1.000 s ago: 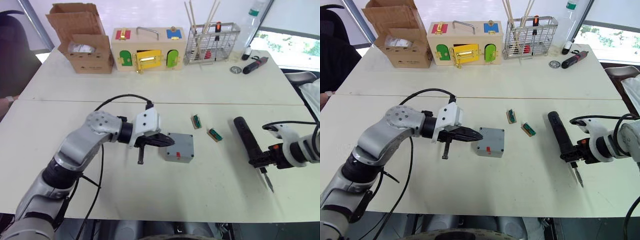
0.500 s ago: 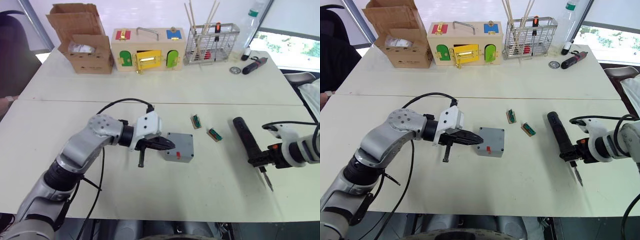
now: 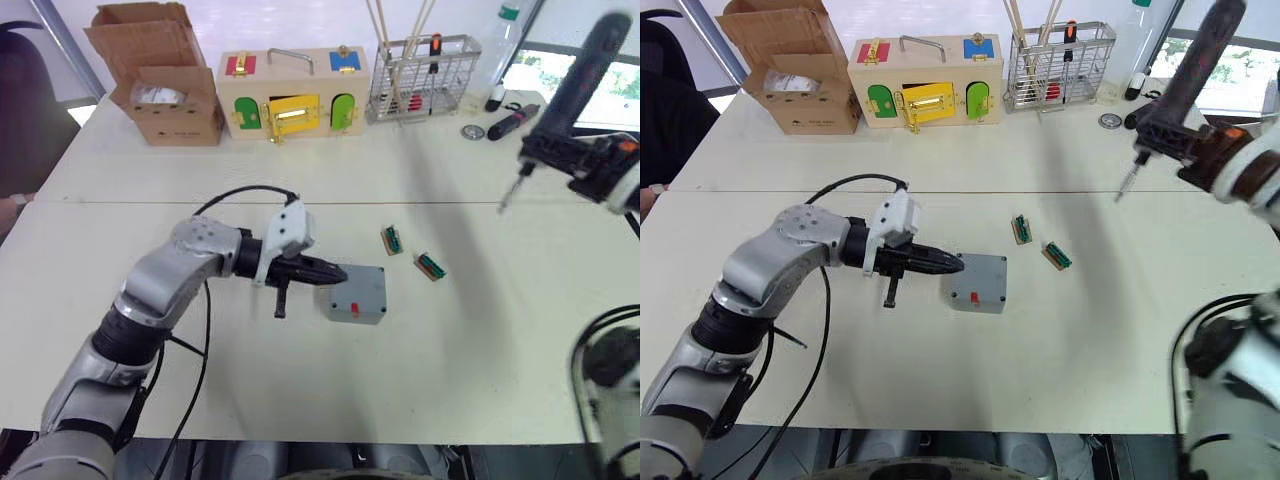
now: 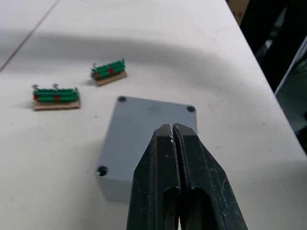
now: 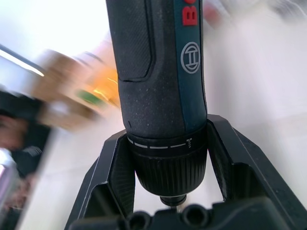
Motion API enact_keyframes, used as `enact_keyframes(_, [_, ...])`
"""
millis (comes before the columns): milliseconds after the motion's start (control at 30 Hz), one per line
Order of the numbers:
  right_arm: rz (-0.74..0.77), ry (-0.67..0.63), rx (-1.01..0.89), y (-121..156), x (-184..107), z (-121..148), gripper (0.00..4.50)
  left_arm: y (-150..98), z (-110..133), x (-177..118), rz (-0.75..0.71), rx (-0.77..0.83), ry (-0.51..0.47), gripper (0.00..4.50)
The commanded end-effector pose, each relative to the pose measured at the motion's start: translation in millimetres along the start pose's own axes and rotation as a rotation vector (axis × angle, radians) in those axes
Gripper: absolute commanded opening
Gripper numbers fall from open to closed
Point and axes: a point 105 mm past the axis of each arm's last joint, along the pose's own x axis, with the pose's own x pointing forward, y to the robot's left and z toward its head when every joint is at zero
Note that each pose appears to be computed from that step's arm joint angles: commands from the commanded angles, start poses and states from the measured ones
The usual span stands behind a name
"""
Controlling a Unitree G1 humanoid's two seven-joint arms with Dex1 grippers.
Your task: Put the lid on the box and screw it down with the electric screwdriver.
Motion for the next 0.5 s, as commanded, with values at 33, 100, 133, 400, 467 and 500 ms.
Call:
enact_keyframes(33, [0.115, -0.297, -0.066, 45.8, -5.2, 13.0, 1.78, 11.1, 9.5, -13.0, 0.032, -0.008, -0.028, 0.0])
enact_keyframes(100, [0.131, -0.349, -0.066, 55.3, -1.0, 1.1, 1.78, 14.5, 10.5, -15.6, 0.049, -0.014, -0.022, 0.0])
enact_keyframes(133, [0.14, -0.358, -0.095, 60.0, 0.2, -4.2, 1.78, 16.7, 11.0, -16.9, 0.064, -0.013, -0.02, 0.0])
enact_keyframes(400, [0.356, -0.237, -0.334, 100.9, 0.3, -72.7, 1.78, 18.3, 12.0, -28.2, 0.093, -0.057, -0.017, 0.0])
enact_keyframes(467, [0.363, -0.209, -0.326, 100.5, -2.1, -88.4, 1.78, 17.9, 10.6, -23.4, 0.088, -0.058, -0.019, 0.0])
enact_keyframes(500, [0.365, -0.209, -0.329, 102.3, -2.6, -92.6, 1.78, 17.7, 9.8, -21.6, 0.085, -0.055, -0.018, 0.0])
